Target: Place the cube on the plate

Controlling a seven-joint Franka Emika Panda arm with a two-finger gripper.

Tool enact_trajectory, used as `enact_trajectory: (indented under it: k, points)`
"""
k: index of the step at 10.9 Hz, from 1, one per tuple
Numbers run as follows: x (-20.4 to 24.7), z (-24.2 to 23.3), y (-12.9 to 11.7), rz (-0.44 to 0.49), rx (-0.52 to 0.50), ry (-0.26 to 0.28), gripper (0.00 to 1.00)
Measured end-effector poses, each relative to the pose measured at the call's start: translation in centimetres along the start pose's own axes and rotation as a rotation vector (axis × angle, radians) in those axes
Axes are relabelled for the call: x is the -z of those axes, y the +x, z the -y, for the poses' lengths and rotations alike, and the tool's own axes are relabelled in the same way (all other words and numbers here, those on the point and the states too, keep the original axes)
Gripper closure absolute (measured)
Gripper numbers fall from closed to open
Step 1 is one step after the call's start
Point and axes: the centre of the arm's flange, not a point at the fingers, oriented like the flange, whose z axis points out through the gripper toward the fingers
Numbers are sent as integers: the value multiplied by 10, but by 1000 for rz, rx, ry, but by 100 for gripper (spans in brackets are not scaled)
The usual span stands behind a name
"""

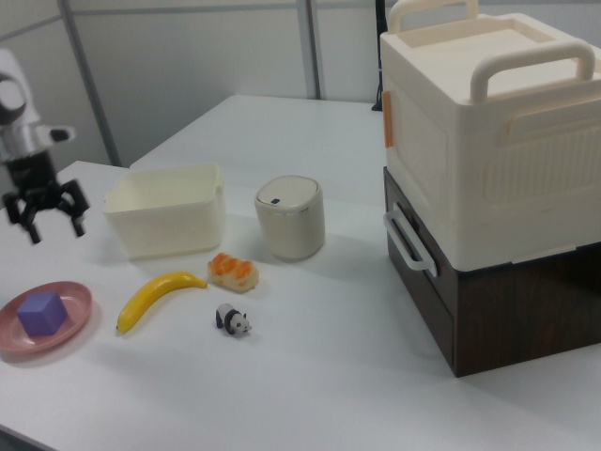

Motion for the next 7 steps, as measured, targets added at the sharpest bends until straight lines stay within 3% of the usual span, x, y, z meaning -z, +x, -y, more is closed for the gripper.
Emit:
enact_trajectory:
  k: [4, 7]
  points:
    - [54, -144, -4, -116, -247, 54, 0]
    - [85, -257, -55, -188, -449, 85, 0]
